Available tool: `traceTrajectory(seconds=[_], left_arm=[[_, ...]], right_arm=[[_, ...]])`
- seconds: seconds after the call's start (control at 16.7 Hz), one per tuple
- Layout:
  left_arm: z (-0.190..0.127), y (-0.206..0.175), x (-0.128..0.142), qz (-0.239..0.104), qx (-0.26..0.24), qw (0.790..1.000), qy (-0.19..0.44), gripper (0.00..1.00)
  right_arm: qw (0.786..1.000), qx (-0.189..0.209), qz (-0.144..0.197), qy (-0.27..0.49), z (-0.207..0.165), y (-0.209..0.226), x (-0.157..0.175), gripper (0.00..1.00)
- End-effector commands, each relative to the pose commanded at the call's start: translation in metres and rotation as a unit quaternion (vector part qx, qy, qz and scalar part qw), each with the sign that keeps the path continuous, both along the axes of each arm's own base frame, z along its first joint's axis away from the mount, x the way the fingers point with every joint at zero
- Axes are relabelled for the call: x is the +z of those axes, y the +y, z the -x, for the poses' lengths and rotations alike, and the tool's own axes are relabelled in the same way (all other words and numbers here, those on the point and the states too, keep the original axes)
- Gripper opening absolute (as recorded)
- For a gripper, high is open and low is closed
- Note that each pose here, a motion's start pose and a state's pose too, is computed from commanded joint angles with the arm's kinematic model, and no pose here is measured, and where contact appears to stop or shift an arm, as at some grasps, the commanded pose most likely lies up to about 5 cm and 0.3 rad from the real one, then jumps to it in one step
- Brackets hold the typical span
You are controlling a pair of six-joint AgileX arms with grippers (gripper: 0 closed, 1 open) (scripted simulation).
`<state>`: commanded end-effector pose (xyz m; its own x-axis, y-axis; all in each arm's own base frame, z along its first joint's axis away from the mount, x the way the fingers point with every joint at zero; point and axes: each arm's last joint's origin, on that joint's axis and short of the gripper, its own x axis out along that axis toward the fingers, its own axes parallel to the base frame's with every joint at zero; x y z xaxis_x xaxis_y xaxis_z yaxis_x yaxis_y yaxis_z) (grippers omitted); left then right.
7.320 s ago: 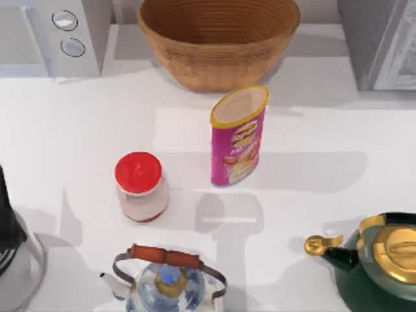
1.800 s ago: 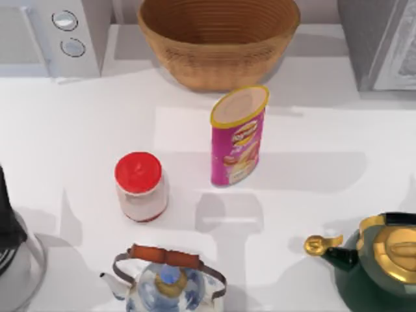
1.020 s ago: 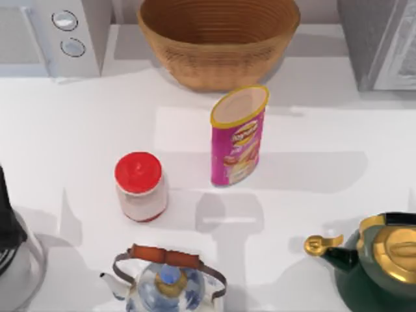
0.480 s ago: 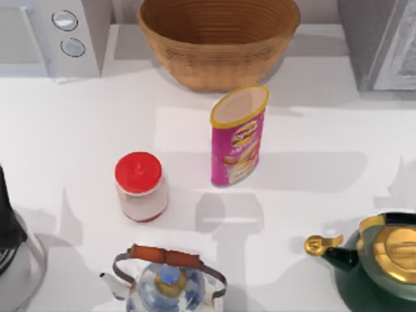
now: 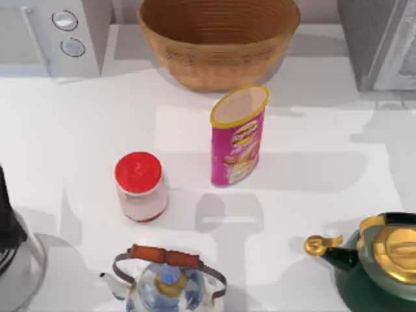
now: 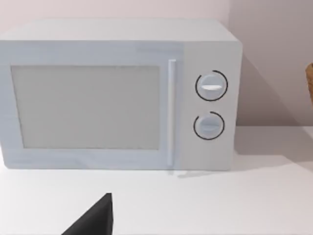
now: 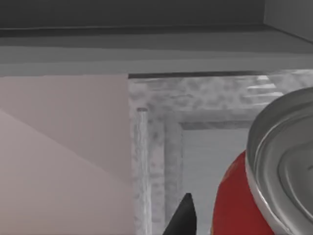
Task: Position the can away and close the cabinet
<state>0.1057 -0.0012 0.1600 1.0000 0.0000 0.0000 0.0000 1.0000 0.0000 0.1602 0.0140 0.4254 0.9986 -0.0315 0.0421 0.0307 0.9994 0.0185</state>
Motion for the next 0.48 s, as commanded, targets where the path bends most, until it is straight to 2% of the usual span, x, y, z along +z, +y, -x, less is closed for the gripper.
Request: traceTrajectory(seconds=[0.24, 0.48], left_arm=[[0.000, 0.000, 0.000, 0.000, 0.000, 1.000, 0.000, 1.00], [0.000, 0.000, 0.000, 0.000, 0.000, 1.000, 0.000, 1.00]], right_arm=[[1.000, 0.005, 0.002, 0.009, -0.043, 0.013, 0.050, 0.00], [1.000, 0.011, 0.006, 0.018, -0.080, 0.026, 0.076, 0.00]])
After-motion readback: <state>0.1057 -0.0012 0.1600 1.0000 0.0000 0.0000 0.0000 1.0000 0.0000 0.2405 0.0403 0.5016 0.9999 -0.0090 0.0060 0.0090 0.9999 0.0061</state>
